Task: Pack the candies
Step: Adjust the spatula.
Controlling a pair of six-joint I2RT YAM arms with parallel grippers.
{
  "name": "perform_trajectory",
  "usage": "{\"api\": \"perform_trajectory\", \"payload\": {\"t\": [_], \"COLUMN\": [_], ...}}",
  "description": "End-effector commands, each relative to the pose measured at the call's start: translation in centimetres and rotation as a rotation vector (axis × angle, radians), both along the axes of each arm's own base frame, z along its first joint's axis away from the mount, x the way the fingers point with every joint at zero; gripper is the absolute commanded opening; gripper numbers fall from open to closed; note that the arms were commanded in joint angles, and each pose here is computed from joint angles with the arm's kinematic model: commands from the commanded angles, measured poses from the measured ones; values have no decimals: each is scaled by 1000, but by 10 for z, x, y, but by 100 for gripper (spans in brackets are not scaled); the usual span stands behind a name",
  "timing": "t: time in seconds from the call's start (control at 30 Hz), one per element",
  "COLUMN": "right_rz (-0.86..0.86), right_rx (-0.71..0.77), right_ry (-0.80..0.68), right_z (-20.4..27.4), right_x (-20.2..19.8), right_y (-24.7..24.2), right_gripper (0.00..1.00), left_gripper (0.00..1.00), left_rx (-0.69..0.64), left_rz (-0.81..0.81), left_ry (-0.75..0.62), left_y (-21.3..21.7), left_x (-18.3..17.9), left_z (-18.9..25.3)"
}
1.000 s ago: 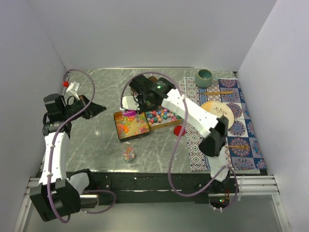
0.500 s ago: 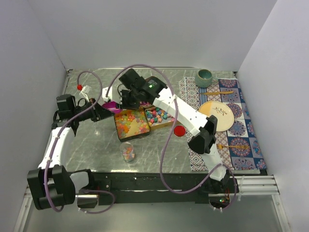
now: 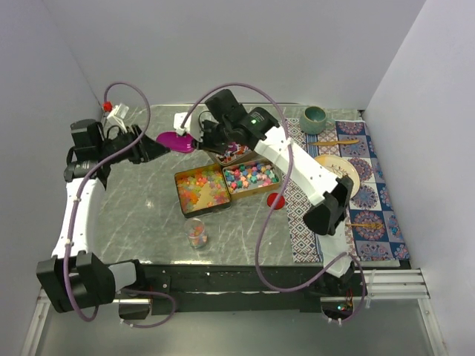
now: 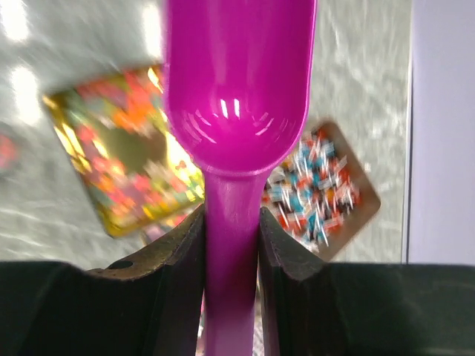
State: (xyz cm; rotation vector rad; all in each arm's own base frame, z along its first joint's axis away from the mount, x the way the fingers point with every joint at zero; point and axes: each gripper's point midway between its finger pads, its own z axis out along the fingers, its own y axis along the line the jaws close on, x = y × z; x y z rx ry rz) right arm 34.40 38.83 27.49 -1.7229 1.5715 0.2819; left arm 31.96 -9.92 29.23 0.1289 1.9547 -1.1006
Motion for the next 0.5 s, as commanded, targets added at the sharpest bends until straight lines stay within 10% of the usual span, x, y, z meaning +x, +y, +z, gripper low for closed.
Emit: {"api": "perform_trajectory", "payload": {"t": [0.0,0.17,0.47], "right_rz": [35,51,180], "right_rx": [-293,-471,-724], "right_ry": [90,15,-166], "right_z": [-73,-87,-89], "right_x": [-7,7,29], "right_y": [-30,-53,-82], "right_gripper": [0,0,0], "left_gripper": [61,51,7], "left_rx": [131,104,-21], "left_rz": [160,526,406], "left_ry": [63,355,402], "left_y": [22,64,37], "left_x": [6,6,-2], "left_z": [-32,-114,-137]}}
